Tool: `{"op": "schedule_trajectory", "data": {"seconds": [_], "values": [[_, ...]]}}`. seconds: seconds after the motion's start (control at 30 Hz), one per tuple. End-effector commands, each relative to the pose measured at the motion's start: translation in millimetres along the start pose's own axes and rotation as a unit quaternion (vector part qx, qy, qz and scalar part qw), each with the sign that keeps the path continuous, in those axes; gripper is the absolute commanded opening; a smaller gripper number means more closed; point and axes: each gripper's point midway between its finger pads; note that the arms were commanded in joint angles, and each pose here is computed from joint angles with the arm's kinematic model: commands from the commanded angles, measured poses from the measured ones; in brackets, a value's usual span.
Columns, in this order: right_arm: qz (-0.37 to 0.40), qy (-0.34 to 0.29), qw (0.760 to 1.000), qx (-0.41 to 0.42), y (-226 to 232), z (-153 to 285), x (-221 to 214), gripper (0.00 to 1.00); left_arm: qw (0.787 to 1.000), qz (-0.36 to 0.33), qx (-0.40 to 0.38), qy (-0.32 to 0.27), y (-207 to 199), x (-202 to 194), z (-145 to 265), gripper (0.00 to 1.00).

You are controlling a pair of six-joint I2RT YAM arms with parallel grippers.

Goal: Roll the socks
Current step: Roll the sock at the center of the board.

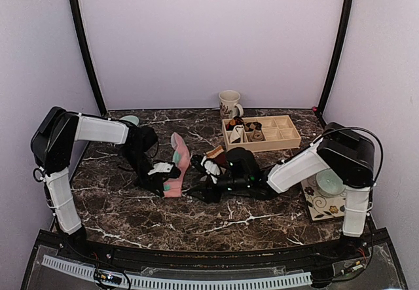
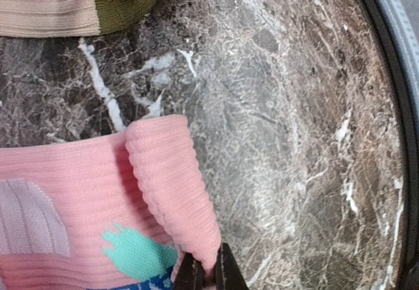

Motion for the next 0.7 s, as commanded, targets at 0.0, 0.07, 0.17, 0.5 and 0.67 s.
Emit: {"op": "schedule_trajectory", "data": {"seconds": [0.0, 0.07, 0.17, 0.5, 0.67], "values": [[0.156, -0.012, 0.988, 0.003, 26.8, 1.9, 23.1, 0.54, 0.986, 0.099, -0.136, 0.016, -42.6, -3.6, 2.3, 0.0], [0.205, 0.013, 0.979, 0.021, 43.5, -7.1, 19.8, 0.54, 0.98, 0.115, -0.159, 0.025, -44.6, -4.8, -0.5, 0.0], [0.272, 0.039, 0.961, 0.032, 59.9, -19.5, 12.9, 0.53, 0.977, 0.125, -0.17, 0.032, -43.3, -8.2, -4.5, 0.0], [0.347, 0.056, 0.936, 0.035, 54.4, -61.7, 4.0, 0.48, 0.976, 0.127, -0.173, 0.038, -45.5, -15.4, -6.6, 0.0], [0.352, 0.06, 0.934, 0.025, 47.3, -77.7, -1.8, 0.45, 0.976, 0.126, -0.171, 0.039, -44.9, -16.4, -7.2, 0.0]]}}
Point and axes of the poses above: each gripper's point midway between its finger pads, its own z axis back along the fingers, its own y axis along the line the jaws close on, x = y × z, and after that the axes turned 12 degrees about z, right-handed
